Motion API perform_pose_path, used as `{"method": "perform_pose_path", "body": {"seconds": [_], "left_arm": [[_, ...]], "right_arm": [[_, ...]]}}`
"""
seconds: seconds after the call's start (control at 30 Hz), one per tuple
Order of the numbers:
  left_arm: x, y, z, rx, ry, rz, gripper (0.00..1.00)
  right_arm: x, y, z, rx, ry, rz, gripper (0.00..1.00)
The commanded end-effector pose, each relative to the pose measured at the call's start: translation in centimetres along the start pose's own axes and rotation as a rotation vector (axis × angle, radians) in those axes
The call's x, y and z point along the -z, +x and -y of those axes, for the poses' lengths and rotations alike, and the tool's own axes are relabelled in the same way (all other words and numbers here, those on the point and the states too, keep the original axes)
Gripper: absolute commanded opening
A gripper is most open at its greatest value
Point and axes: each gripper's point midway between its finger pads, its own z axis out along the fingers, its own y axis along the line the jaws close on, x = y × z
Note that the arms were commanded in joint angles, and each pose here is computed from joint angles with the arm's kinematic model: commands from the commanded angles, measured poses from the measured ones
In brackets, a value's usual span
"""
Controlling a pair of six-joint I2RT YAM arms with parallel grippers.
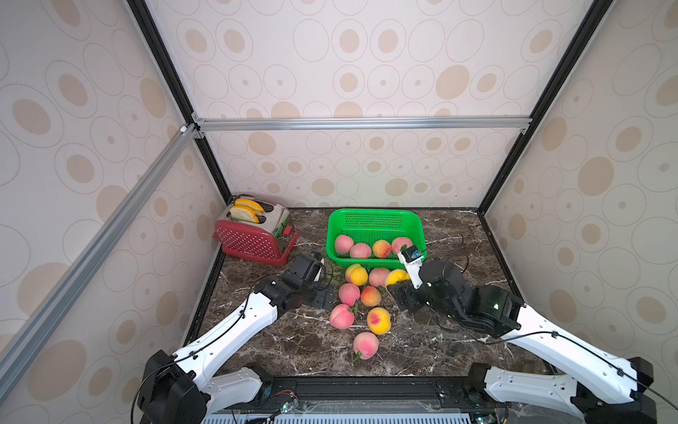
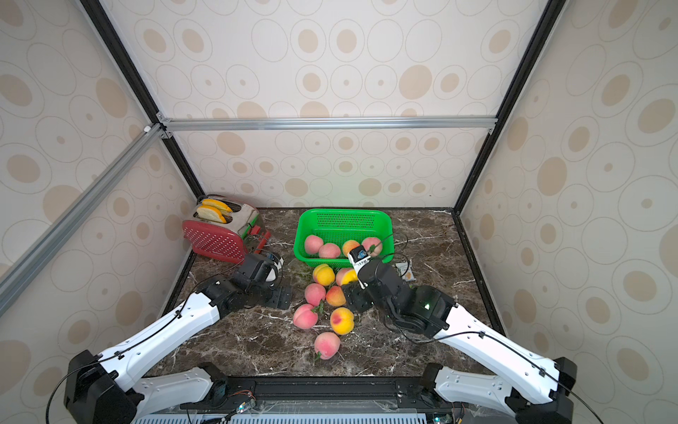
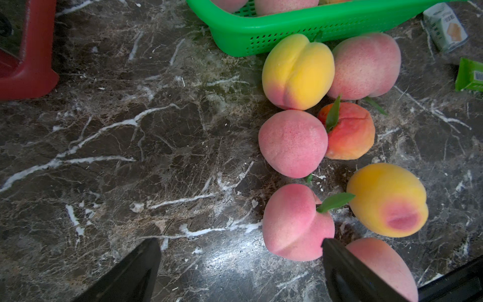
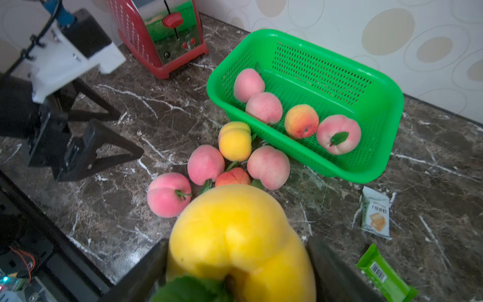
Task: Put the peaches into the basket
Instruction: Pick up the peach from the center of the board, then place the peach in the basket.
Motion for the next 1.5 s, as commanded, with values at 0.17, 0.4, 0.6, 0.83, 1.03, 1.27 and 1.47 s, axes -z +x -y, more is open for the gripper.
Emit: {"method": "perform_pose_path", "body": {"seconds": [0.17,0.4,0.6,0.83,1.03,1.27,1.47], "left_arm": [[0.6,-1.1,1.0,0.003,0.043,0.011,0.99],[1.5,-1.2,0.9,-0.002,0.049,0.031,0.99],[1.8,-1.0,0.9,-0.005,0.054,0.035,0.99],[2.4,-0.8,1.0,-0.006,0.063,0.041,0.99],[2.6,-0.6,1.0,-0.001,0.069,0.04,0.99],[2.6,-0.7,1.2,-0.002,0.079,0.035,0.99],[2.3,-0.8,1.2,-0.014,0.07,0.02,0.99]], "right_arm": [[-2.5,-4.9,2.6,-0.015,-0.096,0.018,0.81],[-7.9,-7.2,7.3,-0.105,-0.087,-0.023,0.8],[-12.9,-7.4,10.6,-0.151,-0.07,-0.086,0.8],[-17.8,-7.4,13.4,-0.172,-0.056,-0.128,0.79],[-20.9,-7.4,15.2,-0.15,-0.046,-0.132,0.79],[-24.0,-7.2,17.4,-0.156,-0.024,-0.131,0.79],[-26.6,-6.2,18.5,-0.202,-0.04,-0.173,0.79]]}}
